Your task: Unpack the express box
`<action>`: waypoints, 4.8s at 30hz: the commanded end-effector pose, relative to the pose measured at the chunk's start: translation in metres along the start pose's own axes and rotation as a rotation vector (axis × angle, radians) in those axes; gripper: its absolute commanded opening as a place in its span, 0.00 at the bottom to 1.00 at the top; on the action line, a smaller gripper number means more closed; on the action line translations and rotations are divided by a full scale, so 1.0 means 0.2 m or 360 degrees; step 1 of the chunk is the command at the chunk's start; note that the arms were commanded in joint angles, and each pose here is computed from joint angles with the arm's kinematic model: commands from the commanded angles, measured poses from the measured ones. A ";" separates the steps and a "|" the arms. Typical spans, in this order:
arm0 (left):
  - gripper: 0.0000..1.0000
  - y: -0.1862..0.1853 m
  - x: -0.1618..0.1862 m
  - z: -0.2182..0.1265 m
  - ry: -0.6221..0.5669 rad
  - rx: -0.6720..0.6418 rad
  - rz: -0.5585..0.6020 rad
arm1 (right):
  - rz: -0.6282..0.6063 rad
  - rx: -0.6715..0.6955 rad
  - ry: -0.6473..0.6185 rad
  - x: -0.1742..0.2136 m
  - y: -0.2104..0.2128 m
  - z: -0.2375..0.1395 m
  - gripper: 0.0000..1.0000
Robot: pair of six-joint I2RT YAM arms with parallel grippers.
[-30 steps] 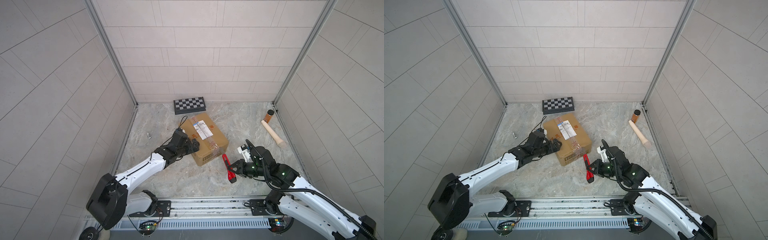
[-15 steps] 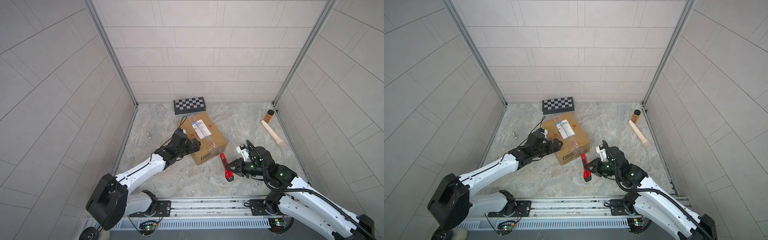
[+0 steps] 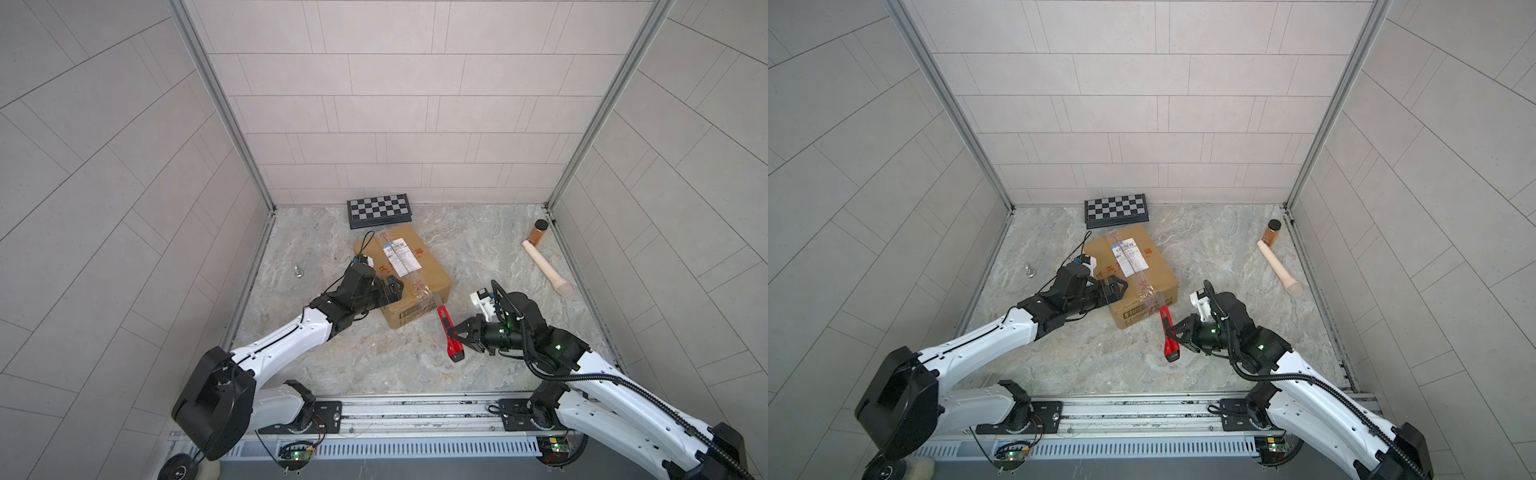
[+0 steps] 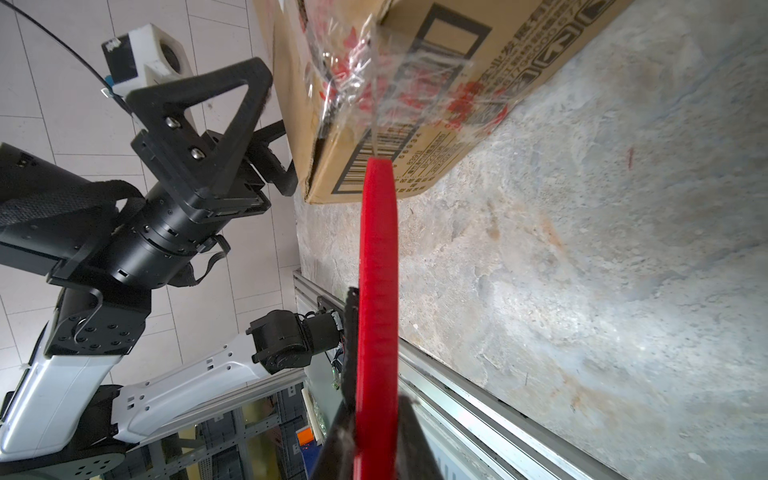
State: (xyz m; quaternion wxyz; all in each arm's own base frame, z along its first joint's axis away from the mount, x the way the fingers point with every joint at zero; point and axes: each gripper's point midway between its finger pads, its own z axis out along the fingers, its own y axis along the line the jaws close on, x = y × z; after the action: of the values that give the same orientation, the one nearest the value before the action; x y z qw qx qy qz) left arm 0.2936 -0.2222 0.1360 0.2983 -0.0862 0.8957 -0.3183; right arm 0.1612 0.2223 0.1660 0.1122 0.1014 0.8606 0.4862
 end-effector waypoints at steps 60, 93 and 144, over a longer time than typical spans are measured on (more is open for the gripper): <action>1.00 0.01 0.04 0.02 0.0027 0.0009 -0.0001 | -0.0059 0.0007 -0.0067 -0.03 0.04 -0.06 0.00; 1.00 0.02 0.05 0.01 0.0023 0.0006 -0.0007 | -0.0071 -0.0010 -0.0058 -0.04 0.06 -0.02 0.00; 1.00 0.03 0.07 0.05 0.0057 0.0008 -0.0001 | -0.0201 -0.0377 0.0039 -0.05 0.37 0.02 0.00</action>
State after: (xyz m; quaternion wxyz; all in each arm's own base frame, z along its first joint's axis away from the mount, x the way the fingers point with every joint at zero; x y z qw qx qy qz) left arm 0.2913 -0.2243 0.1226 0.2878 -0.0903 0.8996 -0.3157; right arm 0.1775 0.2444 0.1769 0.1083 0.0871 0.8473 0.5126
